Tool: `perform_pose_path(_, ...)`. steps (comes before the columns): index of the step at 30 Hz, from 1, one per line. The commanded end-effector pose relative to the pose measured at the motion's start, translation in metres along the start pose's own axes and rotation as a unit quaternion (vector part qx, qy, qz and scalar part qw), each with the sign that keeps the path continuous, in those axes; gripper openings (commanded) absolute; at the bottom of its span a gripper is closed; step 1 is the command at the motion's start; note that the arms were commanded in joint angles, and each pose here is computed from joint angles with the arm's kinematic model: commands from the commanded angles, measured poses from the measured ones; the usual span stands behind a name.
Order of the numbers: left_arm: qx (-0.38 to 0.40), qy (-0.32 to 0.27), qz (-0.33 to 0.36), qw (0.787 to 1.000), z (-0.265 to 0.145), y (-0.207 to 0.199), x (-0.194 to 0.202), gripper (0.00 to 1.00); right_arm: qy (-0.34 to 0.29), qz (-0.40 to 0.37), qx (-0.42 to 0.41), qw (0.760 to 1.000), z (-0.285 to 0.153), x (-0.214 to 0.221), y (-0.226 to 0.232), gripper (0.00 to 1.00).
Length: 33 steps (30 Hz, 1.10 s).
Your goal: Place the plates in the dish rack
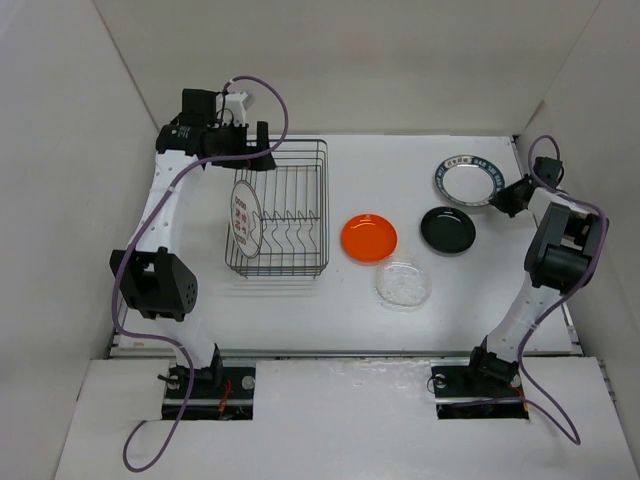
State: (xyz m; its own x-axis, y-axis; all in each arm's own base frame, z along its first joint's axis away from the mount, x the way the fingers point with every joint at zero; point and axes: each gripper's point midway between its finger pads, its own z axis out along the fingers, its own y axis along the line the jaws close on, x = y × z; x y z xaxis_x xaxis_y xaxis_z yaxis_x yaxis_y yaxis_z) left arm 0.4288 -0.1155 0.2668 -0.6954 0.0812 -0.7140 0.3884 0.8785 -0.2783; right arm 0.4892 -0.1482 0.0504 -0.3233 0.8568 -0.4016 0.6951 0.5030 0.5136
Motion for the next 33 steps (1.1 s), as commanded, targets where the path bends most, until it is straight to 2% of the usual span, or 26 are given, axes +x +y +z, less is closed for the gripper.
perform_pose_path(1, 0.02, -0.04, 0.026, 0.999, -0.015, -0.011, -0.027, 1.0, -0.037, -0.025, -0.068, 0.997, -0.03, -0.001, 0.039, 0.0)
perform_pose_path(3, 0.038, -0.046, 0.034, 0.998, -0.018, -0.018, -0.034, 1.0, -0.049, -0.046, -0.102, 0.992, -0.045, 0.007, 0.069, 0.0)
perform_pose_path(4, 0.045, -0.05, 0.036, 0.997, -0.018, -0.021, -0.038, 1.0, -0.077, -0.056, -0.131, 0.987, -0.063, 0.0, 0.088, 0.0)
perform_pose_path(9, 0.116, -0.087, 0.106, 0.984, -0.026, -0.068, -0.062, 1.0, -0.131, -0.096, -0.24, 0.957, -0.126, 0.011, 0.158, 0.0)
perform_pose_path(15, 0.175, -0.118, 0.135, 0.968, -0.018, -0.096, -0.078, 1.0, -0.156, -0.143, -0.321, 0.923, -0.183, 0.028, 0.209, 0.0)
perform_pose_path(17, 0.208, -0.117, 0.129, 0.963, -0.009, -0.102, -0.078, 1.0, -0.129, -0.171, -0.371, 0.904, -0.199, 0.045, 0.224, 0.0)
perform_pose_path(21, 0.252, -0.118, 0.126, 0.952, 0.008, -0.108, -0.08, 1.0, -0.093, -0.23, -0.487, 0.837, -0.247, 0.082, 0.26, 0.0)
perform_pose_path(25, 0.303, -0.111, 0.126, 0.938, 0.021, -0.12, -0.08, 1.0, -0.046, -0.268, -0.543, 0.795, -0.277, 0.128, 0.276, 0.0)
perform_pose_path(30, 0.291, -0.116, 0.122, 0.942, 0.036, -0.121, -0.081, 1.0, -0.004, -0.271, -0.589, 0.761, -0.296, 0.159, 0.288, 0.0)
perform_pose_path(33, 0.291, -0.116, 0.115, 0.943, 0.041, -0.124, -0.078, 1.0, 0.001, -0.271, -0.598, 0.755, -0.3, 0.166, 0.294, 0.0)
